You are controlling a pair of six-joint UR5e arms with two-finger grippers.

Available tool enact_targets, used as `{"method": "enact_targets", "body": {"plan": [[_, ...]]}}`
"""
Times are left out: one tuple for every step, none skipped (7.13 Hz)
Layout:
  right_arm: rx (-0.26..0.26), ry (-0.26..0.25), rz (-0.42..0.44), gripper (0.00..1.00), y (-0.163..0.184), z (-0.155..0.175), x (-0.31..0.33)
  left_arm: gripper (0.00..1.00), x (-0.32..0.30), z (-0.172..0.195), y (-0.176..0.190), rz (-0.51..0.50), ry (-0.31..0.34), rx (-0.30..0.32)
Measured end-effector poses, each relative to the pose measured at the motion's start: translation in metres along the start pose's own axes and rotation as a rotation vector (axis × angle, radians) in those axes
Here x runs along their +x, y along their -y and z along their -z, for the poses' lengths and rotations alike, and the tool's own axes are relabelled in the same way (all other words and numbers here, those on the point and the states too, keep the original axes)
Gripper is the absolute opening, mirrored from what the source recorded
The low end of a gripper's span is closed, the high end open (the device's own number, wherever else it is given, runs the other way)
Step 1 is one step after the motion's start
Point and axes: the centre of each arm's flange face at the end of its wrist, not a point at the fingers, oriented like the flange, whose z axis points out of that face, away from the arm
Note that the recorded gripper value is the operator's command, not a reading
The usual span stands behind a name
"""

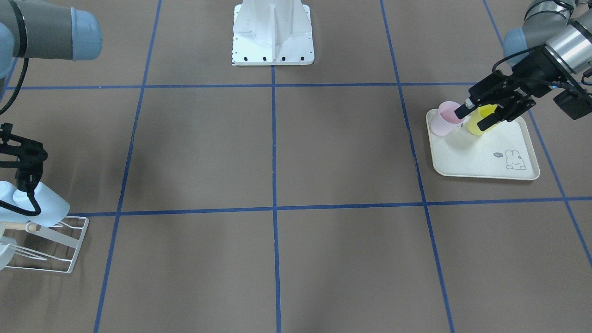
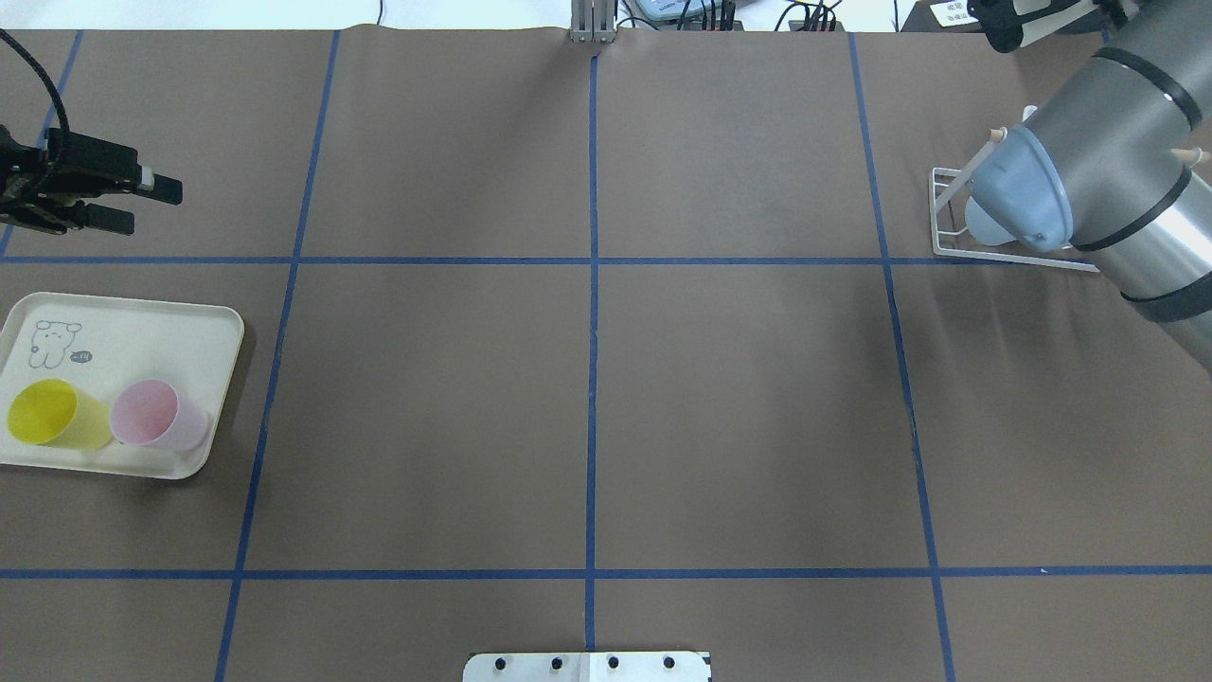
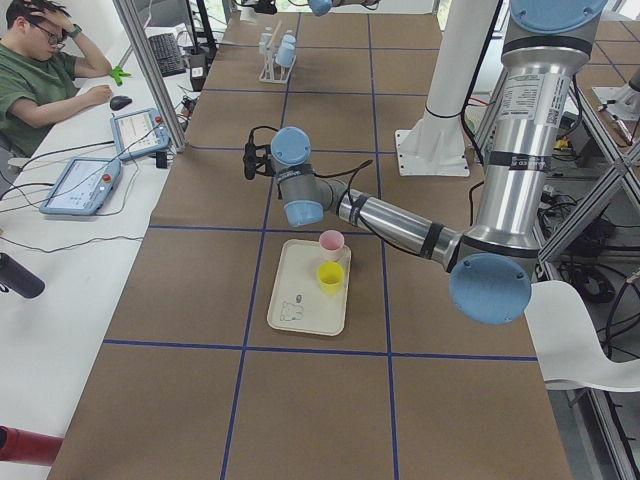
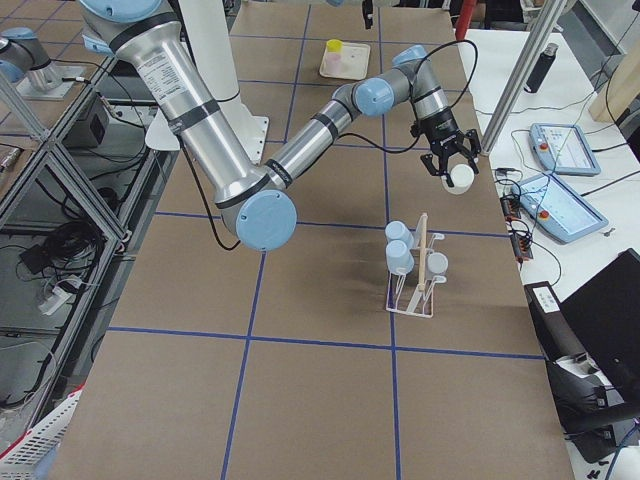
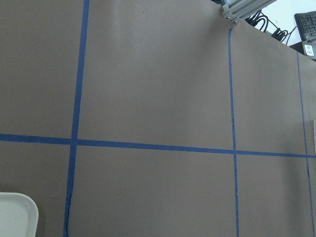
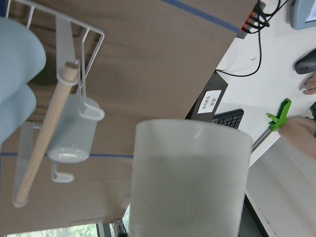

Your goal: Transfer IKEA cup to right arm and place on rack

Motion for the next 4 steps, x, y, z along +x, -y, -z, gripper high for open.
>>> {"method": "enact_targets", "body": {"plan": [[-0.051, 0.015, 0.058, 0.54, 0.003, -0.015, -0.008, 1.0, 0.0, 0.0, 0.0, 0.0, 0.0, 0.0], [-0.089, 0.033, 0.094, 0.55, 0.012, -0.031, -0.013, 1.0, 0.0, 0.0, 0.0, -0.001, 0.0, 0.0], [-0.116, 0.044, 0.117, 0.55, 0.023, -0.041, -0.017, 1.0, 0.001, 0.0, 0.0, -0.001, -0.001, 0.0], [-0.144, 0.046, 0.134, 0.55, 0.036, -0.047, -0.018, 1.0, 0.001, 0.0, 0.0, -0.001, -0.001, 0.001]]}}
